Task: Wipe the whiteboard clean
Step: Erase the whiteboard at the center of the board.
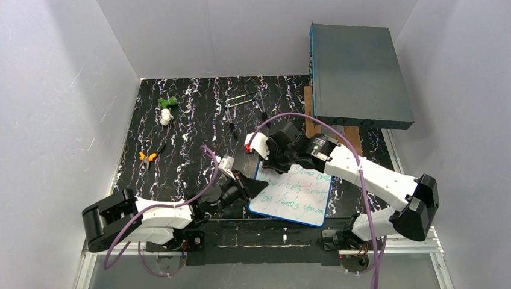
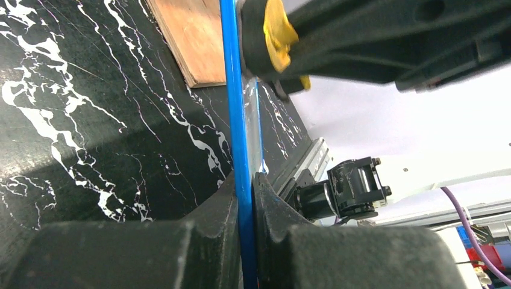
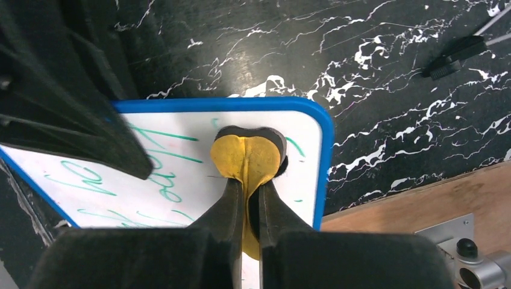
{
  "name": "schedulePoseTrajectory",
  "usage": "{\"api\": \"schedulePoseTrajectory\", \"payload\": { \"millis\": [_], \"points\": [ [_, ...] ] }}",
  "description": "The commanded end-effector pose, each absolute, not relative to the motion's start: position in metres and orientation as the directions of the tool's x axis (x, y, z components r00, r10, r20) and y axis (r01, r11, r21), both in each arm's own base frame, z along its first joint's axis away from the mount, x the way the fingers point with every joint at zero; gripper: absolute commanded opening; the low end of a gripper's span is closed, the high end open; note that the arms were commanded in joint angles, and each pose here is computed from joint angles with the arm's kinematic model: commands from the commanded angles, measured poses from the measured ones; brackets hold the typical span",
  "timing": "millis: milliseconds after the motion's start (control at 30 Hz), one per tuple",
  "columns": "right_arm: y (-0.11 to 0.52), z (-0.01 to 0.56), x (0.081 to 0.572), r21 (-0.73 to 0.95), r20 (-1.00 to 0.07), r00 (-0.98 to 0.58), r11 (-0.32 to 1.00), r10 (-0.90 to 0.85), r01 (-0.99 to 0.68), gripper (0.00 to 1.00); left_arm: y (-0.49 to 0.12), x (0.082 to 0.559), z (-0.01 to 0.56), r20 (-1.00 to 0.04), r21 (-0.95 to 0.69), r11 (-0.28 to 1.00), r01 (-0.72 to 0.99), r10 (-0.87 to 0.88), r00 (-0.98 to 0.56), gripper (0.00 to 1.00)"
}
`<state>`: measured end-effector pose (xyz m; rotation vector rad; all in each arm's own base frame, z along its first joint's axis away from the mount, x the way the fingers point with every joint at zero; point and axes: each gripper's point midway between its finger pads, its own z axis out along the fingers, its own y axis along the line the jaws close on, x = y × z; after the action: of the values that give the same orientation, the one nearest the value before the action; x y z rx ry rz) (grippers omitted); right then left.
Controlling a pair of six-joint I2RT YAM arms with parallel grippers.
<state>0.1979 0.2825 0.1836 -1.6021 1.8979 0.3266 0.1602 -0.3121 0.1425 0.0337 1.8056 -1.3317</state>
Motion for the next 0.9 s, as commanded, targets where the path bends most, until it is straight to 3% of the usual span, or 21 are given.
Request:
{"api": "schedulePoseTrajectory", "payload": {
  "millis": [0, 67, 233, 467, 700, 867],
  "points": [
    [0.280, 0.208, 0.243, -0.252, -0.683, -0.120, 0.386, -0.721, -0.887, 0.01, -0.290, 0.172, 0.134, -0.760, -0.647, 0.547, 0.531, -0.413, -0.502, 0.00],
    [0.277, 0.205, 0.239, -0.232, -0.683, -0.122, 0.372, -0.721, -0.899, 0.01, -0.288, 0.171, 0.134, -0.765, -0.642, 0.548, 0.536, -0.411, -0.496, 0.00],
    [0.292, 0.190, 0.194, -0.084, -0.670, -0.078, 0.179, -0.738, -0.980, 0.01, -0.293, 0.168, 0.138, -0.773, -0.632, 0.539, 0.557, -0.386, -0.504, 0.00],
    [0.313, 0.191, 0.157, -0.030, -0.659, 0.008, 0.015, -0.752, -0.999, 0.01, -0.295, 0.167, 0.139, -0.769, -0.638, 0.531, 0.558, -0.389, -0.508, 0.00],
    [0.313, 0.201, 0.188, -0.148, -0.661, -0.020, 0.156, -0.750, -0.977, 0.01, -0.303, 0.167, 0.138, -0.770, -0.634, 0.527, 0.565, -0.369, -0.520, 0.00],
    [0.297, 0.202, 0.229, -0.320, -0.630, -0.044, 0.311, -0.776, -0.895, 0.01, -0.302, 0.169, 0.138, -0.754, -0.652, 0.531, 0.541, -0.384, -0.532, 0.00]
  ]
}}
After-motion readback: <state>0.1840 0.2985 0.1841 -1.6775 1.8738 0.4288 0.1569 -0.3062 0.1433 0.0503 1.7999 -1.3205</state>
